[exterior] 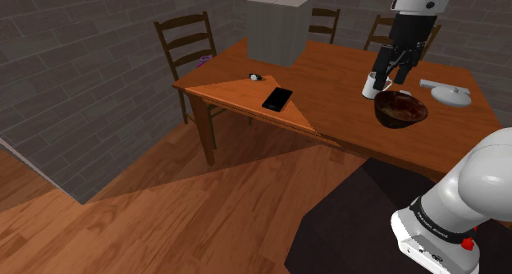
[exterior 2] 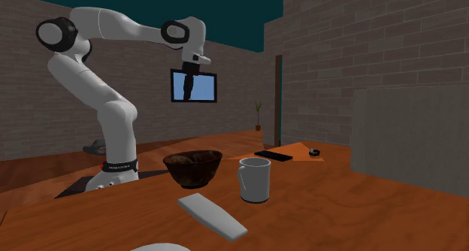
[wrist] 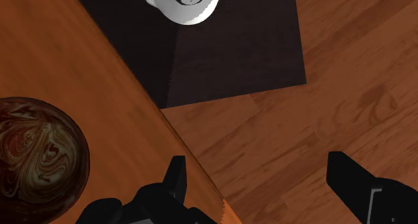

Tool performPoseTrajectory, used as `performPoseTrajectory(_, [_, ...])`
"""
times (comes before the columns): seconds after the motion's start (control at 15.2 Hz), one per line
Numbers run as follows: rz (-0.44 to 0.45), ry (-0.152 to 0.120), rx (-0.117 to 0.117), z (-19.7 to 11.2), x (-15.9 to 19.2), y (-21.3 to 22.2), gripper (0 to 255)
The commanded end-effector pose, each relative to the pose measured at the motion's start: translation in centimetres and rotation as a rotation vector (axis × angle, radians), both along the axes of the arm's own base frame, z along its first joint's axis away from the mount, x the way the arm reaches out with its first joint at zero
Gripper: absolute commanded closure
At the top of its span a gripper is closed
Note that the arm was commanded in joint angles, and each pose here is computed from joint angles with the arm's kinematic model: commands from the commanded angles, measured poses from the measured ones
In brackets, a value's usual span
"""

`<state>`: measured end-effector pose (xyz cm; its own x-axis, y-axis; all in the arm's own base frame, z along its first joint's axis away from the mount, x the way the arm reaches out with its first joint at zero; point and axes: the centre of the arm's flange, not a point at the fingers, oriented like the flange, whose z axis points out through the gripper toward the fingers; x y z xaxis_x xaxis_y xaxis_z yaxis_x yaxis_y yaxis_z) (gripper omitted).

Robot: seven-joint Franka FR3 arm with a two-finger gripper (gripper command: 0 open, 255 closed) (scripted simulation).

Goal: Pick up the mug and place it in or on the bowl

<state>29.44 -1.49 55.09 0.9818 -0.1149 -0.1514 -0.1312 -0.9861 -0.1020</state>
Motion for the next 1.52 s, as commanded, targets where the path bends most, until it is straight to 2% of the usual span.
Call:
performPoseTrajectory(0.0, [0.0,0.0,0.0,0.0,0.0,0.0,0])
performPoseTrajectory(1.45, [0.027,-0.086,-0.119,-11.9,9.1,-22.4,0])
